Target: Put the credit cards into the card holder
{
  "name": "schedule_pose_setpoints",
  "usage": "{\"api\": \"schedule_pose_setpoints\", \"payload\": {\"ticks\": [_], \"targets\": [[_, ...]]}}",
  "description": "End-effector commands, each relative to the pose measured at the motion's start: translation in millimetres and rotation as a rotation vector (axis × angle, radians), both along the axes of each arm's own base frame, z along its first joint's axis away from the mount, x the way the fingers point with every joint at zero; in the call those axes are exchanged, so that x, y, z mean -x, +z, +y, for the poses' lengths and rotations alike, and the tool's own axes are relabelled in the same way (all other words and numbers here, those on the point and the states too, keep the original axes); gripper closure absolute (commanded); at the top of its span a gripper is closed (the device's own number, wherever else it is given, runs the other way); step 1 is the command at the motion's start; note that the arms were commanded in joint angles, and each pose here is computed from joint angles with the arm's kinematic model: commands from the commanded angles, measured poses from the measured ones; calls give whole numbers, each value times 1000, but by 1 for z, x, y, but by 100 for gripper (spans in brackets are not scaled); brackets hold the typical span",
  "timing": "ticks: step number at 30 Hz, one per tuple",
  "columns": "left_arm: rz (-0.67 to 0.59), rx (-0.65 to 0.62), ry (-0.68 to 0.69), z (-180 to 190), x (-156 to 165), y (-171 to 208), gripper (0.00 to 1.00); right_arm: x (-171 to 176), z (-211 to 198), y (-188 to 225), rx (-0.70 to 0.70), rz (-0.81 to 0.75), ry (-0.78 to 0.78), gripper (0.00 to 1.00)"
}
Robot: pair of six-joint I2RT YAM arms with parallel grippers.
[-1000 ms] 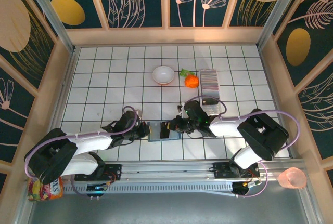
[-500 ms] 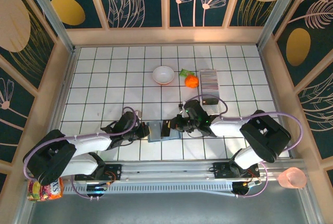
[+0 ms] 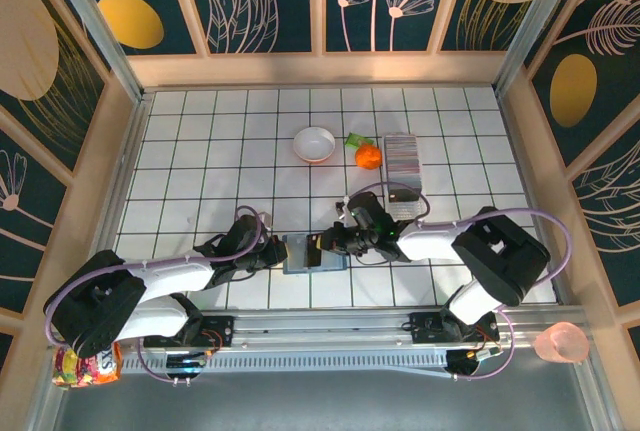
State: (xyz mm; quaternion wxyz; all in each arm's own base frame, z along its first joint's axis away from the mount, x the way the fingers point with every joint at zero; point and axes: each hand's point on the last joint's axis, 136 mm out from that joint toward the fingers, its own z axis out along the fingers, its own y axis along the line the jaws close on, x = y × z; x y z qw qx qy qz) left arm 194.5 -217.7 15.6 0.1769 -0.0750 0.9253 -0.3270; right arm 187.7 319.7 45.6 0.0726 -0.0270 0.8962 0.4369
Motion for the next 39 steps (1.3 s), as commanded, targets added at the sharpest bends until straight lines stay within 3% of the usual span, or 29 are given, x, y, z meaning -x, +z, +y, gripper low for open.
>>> {"api": "schedule_pose_setpoints", "payload": {"ticks": [1, 39], "targets": [[16, -24, -1, 6, 6, -8, 100, 3, 11, 2, -14, 8, 42, 100], [19, -69, 17, 20, 12, -18, 100, 18, 9, -16, 56, 63, 96, 100]]}}
